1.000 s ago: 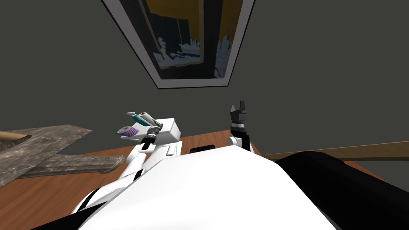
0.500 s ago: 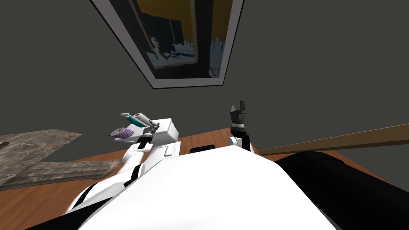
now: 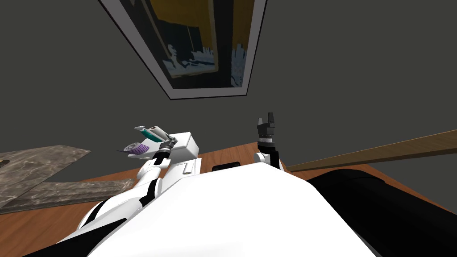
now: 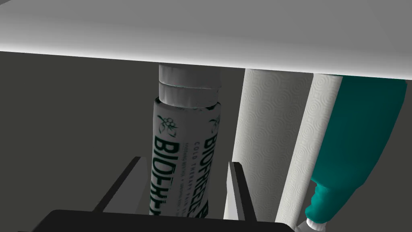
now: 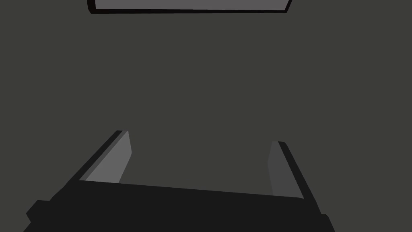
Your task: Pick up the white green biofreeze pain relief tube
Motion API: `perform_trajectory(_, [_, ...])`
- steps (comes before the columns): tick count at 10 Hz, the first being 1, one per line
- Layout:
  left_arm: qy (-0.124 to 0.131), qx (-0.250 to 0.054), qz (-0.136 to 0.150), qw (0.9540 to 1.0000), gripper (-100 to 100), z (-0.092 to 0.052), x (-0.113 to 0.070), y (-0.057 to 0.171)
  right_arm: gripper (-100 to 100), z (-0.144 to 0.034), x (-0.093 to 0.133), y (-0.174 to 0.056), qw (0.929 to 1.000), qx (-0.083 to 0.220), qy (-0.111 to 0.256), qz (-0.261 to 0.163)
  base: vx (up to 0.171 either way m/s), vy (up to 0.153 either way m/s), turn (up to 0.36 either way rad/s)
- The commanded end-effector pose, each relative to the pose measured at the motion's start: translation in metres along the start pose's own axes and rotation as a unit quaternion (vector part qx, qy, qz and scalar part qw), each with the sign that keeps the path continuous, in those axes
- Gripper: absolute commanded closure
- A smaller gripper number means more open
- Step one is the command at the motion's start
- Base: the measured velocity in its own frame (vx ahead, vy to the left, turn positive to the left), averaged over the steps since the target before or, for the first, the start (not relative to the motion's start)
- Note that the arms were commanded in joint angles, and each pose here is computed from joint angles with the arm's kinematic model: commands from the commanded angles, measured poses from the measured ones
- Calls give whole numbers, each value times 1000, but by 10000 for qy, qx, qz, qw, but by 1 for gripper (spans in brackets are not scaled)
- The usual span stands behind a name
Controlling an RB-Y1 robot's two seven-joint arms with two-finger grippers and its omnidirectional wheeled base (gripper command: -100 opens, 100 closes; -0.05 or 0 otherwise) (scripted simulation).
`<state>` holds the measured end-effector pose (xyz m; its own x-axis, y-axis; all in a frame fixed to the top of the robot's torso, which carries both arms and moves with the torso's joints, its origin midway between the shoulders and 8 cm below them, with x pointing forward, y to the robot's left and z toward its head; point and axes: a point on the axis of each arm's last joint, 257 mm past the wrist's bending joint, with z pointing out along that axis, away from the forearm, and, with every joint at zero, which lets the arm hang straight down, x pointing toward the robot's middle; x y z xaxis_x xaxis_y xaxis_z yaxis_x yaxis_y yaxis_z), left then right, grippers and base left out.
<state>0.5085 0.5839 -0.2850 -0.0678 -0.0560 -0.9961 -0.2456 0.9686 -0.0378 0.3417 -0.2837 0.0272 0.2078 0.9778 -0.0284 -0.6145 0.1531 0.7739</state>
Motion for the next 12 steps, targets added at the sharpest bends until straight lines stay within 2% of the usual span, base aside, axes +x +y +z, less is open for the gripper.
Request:
perform_trajectory(1, [0, 0, 0, 10000, 100, 0, 0, 0, 0, 0, 0, 0, 10000, 0, 0, 0, 0, 0, 0])
perform_trajectory(4, [5, -7, 9, 10000, 100, 0, 0, 1, 0, 0, 0, 0, 10000, 0, 0, 0, 0, 0, 0])
perform_trajectory(5, [5, -8, 10, 10000, 0, 0, 0, 1, 0, 0, 0, 0, 10000, 0, 0, 0, 0, 0, 0])
perform_trajectory(6, [251, 63, 27, 9997, 100, -12, 28, -12, 0, 0, 0, 0, 10000, 0, 0, 0, 76, 51, 172])
perform_trajectory(8, [226, 86, 82, 9997, 100, -17, 27, -10, 0, 0, 0, 0, 10000, 0, 0, -1, 72, 36, 64])
perform_trajectory(9, [288, 53, 69, 9995, 100, -20, 33, -7, 0, 0, 0, 0, 10000, 0, 0, 0, 7, 10, -21])
perform_trajectory(10, [139, 132, 99, 9998, 100, -14, 19, -14, 0, 0, 0, 0, 10000, 0, 0, 0, -11, 0, 7])
perform_trajectory(11, [109, 148, 105, 9998, 100, -13, 16, -15, 0, 0, 0, 0, 10000, 0, 0, 0, -12, -1, 8])
perform_trajectory(12, [377, 203, 140, 9990, 100, -27, 45, -25, 0, 0, 0, 0, 10000, 0, 0, 0, 54, 47, 179])
